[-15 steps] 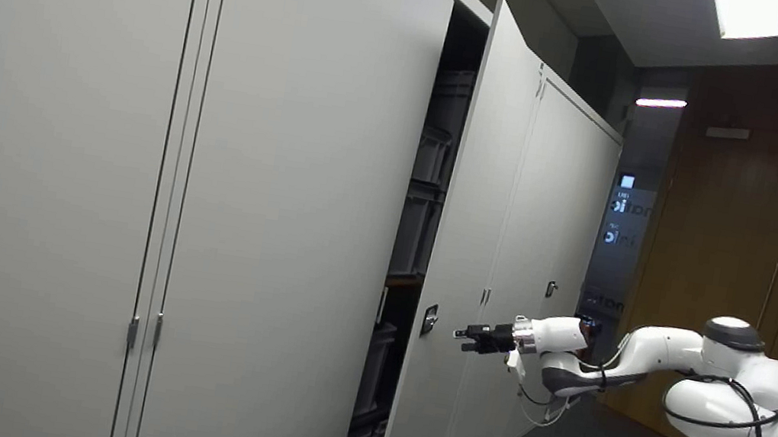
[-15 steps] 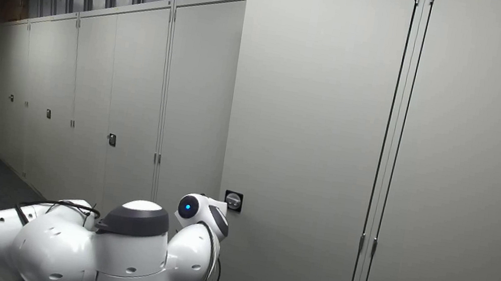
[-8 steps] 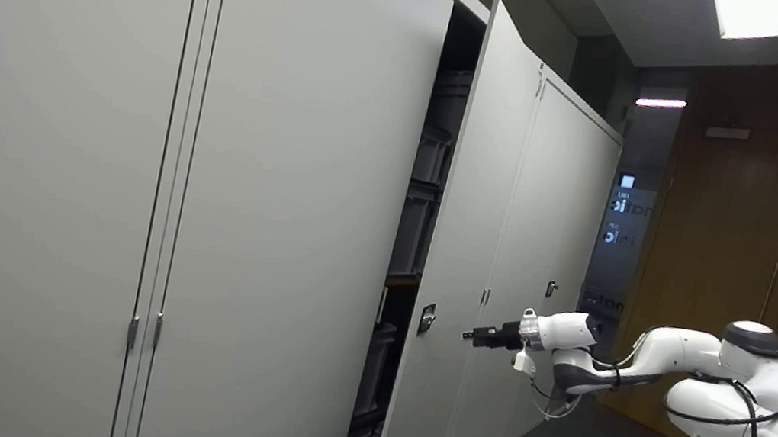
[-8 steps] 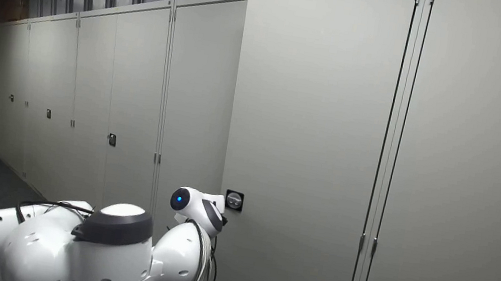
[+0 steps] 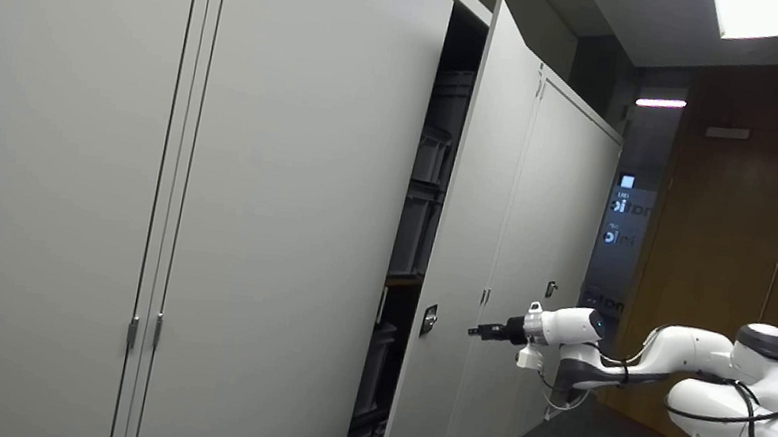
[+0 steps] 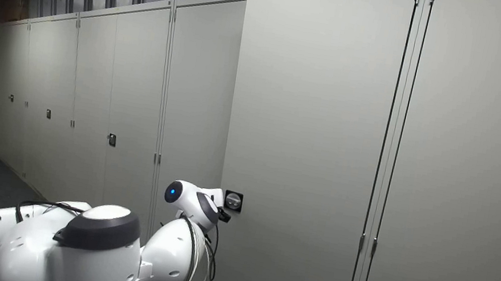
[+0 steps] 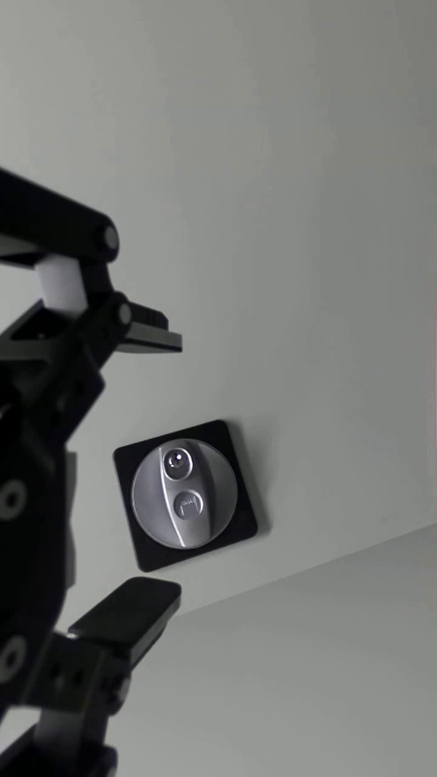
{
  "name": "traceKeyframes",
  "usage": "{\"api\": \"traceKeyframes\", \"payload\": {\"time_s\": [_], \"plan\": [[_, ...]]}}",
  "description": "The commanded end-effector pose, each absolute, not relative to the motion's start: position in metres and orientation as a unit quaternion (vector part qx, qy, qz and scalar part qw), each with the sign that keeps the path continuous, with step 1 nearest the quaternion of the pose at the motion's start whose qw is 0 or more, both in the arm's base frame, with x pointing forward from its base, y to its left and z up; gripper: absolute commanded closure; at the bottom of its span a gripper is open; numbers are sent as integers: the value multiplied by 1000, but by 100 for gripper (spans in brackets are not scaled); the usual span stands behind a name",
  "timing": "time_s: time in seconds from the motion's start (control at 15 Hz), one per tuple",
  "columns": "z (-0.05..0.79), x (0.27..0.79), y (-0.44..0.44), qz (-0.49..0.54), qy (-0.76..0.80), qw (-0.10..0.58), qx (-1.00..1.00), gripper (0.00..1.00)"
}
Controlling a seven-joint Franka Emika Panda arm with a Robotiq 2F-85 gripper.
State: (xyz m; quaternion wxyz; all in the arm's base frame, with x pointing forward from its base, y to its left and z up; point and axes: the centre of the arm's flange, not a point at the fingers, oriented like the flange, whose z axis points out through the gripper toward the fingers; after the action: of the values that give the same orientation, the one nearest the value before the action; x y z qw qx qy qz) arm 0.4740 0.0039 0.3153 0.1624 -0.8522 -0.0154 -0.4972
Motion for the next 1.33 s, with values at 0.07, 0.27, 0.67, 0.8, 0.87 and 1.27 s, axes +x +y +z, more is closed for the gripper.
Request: {"api": "traceKeyframes", "payload": {"time_s": [0.07, 0.27, 0.67, 0.8, 0.87, 1.27], "plan": [[331, 463, 8, -529, -31, 124, -839, 0], [340, 468, 8, -555, -39, 103, -825, 0], [357, 482, 6, -603, -80, 71, -790, 0], [360, 488, 5, -614, -92, 60, -781, 0], [365, 490, 4, -619, -98, 54, -778, 0], [385, 508, 3, -640, -126, 25, -758, 0]]}}
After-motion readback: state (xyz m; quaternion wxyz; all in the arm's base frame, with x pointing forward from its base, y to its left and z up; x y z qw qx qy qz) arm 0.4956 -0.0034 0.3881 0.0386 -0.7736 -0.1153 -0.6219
